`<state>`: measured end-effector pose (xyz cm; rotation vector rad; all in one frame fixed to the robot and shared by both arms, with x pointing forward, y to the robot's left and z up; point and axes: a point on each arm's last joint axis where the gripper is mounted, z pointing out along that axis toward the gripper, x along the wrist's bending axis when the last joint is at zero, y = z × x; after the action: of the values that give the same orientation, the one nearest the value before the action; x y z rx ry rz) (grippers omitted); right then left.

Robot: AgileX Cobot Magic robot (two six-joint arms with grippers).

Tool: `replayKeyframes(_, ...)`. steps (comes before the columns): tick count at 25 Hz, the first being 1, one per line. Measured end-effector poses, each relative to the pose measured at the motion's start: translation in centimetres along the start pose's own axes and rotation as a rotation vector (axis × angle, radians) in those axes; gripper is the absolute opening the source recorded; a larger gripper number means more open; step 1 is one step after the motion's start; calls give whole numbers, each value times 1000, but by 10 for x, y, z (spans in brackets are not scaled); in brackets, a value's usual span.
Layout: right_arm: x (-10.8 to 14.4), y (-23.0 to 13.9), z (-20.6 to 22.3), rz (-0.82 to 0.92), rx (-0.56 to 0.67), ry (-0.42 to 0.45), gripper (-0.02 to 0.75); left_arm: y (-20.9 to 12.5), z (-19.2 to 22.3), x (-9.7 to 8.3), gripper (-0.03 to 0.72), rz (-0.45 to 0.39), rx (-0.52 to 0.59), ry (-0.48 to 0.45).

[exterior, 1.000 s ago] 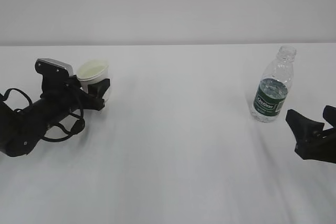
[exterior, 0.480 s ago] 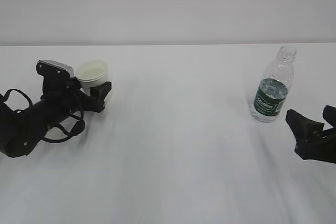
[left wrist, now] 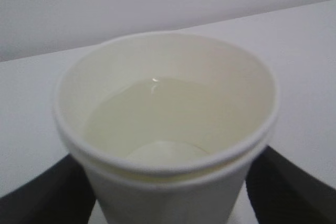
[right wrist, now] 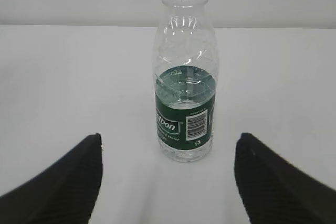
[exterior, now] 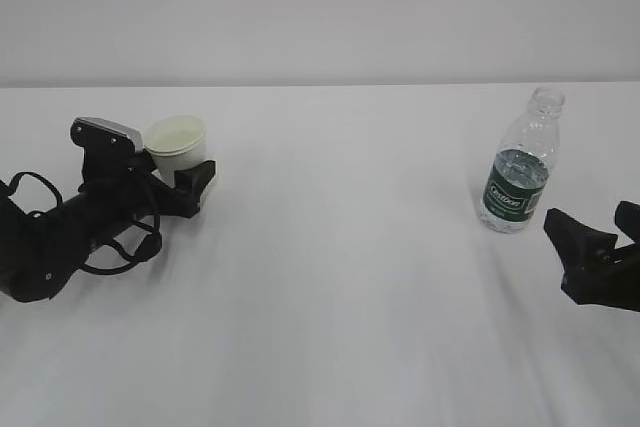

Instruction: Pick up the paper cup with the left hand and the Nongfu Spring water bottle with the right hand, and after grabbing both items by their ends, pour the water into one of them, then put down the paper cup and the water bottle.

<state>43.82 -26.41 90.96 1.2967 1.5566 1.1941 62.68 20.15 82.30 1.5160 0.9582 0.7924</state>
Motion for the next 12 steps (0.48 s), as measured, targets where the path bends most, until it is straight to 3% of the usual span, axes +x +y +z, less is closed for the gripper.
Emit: replayKeyframes(12, 0, 0, 0, 0, 0, 0, 587, 4, -18, -5, 630, -5, 31, -6)
